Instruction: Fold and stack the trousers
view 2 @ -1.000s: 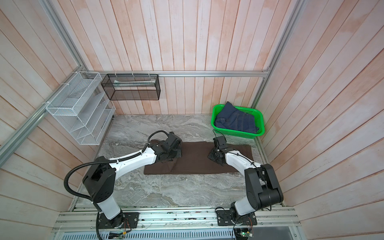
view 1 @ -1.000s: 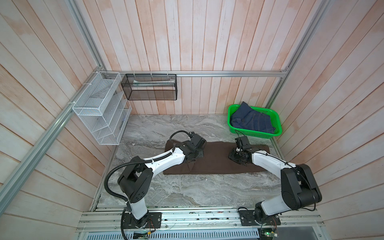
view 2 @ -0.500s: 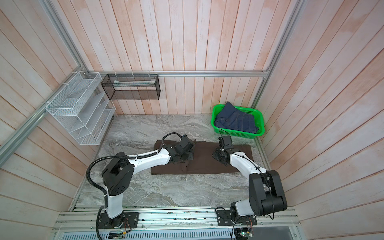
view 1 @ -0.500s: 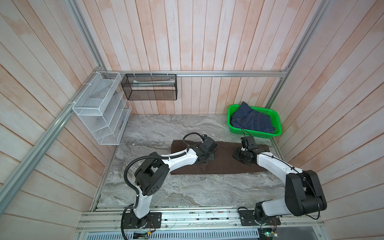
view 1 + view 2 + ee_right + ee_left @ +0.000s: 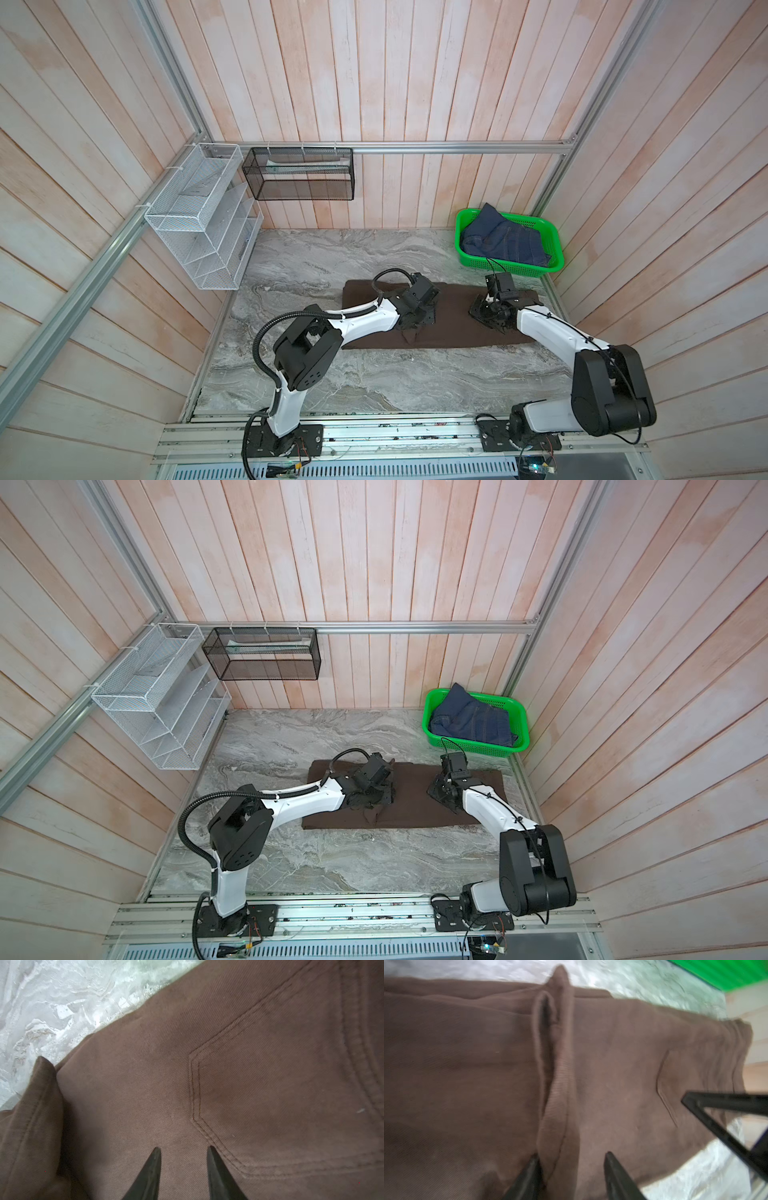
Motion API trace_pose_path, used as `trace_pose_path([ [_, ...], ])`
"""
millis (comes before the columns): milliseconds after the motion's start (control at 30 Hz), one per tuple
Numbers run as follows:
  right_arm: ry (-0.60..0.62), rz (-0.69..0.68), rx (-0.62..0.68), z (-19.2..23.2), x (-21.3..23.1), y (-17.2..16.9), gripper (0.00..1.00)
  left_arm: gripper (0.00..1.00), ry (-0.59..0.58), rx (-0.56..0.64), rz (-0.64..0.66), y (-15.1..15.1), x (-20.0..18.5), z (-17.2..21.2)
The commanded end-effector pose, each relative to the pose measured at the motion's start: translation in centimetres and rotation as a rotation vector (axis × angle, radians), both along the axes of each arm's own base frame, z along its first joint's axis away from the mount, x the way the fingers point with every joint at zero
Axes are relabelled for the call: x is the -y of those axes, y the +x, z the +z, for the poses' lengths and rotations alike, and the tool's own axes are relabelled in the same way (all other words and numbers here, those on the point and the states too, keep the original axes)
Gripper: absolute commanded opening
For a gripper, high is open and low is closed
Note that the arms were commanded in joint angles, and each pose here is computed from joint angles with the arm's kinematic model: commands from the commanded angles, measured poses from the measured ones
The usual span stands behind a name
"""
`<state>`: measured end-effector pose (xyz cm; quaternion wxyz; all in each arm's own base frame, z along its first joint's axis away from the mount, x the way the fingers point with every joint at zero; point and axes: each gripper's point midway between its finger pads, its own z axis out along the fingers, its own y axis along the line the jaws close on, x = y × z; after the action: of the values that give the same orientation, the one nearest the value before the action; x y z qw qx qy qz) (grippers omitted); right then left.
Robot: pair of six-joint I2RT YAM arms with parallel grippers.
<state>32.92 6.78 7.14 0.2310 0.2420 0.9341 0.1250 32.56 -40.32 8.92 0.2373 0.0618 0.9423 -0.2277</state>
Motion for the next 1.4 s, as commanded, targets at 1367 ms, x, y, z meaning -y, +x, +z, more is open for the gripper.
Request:
trace_pose_path([
  [1367,-0.132,0.400,-0.132,-2.9,-17.4,-1.4,0.38,0.74,0.080,0.034,0.383,0.2,-23.9,0.4],
])
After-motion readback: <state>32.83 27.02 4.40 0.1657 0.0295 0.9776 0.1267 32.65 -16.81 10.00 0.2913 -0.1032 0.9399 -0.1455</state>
